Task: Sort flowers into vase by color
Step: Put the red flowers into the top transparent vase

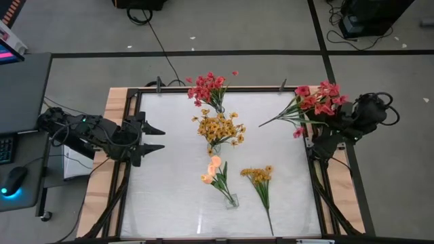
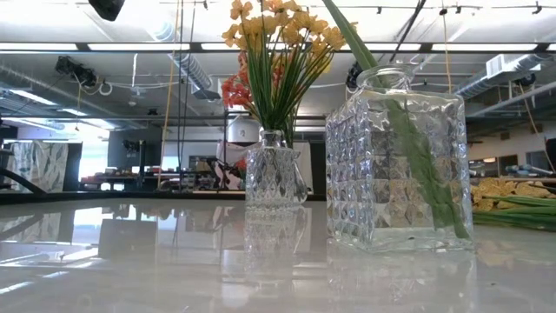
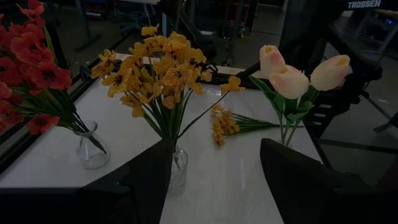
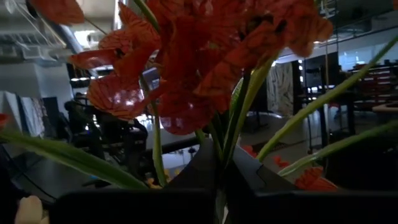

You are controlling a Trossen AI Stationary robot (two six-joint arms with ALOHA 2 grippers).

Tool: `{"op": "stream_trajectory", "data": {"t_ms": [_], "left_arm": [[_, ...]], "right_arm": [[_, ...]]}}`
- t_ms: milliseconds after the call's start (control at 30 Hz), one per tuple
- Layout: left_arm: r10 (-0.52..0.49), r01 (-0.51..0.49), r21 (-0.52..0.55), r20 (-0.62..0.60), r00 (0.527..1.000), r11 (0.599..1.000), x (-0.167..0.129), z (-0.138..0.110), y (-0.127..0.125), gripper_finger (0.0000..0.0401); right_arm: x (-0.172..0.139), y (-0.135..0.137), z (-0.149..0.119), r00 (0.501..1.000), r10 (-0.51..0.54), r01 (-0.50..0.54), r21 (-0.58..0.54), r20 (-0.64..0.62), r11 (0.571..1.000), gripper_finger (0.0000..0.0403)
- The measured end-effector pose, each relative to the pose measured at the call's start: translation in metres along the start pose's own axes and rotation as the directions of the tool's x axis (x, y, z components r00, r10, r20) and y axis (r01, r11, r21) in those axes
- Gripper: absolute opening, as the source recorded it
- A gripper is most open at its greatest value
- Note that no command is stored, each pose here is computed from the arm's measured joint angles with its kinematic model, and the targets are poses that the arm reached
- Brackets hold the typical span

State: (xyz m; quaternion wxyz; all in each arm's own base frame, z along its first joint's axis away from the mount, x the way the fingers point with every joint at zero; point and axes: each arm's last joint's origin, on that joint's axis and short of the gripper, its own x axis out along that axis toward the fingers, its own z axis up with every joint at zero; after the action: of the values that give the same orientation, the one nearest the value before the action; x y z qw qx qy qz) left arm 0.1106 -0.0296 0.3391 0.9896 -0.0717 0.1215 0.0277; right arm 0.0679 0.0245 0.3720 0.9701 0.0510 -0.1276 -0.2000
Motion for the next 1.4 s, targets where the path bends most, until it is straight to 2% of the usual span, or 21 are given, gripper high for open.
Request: {"op": "stream_trajectory", "data": {"t_ms": [633,867,1400], "left_arm": [[0.000,0.000,0.000,0.000,1.000,1.000,0.000,0.000,0.000,0.0249],[0.000,0.000,0.000,0.000,1.000,1.000,0.000,0.000,0.000,0.0249],[0.000,0.000,0.000,0.000,1.000,1.000,0.000,0.000,0.000,0.0249]], "right_arm": [[0.007,-0.004,-0.010,0.997,-0.080,0.079,-0.083,-0.006,0.993,0.0024],[0.017,-0.008,-0.020,1.000,0.005,-0.005,-0.029,-0.012,1.000,0.0024],[0.051,-0.027,-0.037,0.988,0.120,-0.119,0.016,-0.097,0.993,0.0024]]}}
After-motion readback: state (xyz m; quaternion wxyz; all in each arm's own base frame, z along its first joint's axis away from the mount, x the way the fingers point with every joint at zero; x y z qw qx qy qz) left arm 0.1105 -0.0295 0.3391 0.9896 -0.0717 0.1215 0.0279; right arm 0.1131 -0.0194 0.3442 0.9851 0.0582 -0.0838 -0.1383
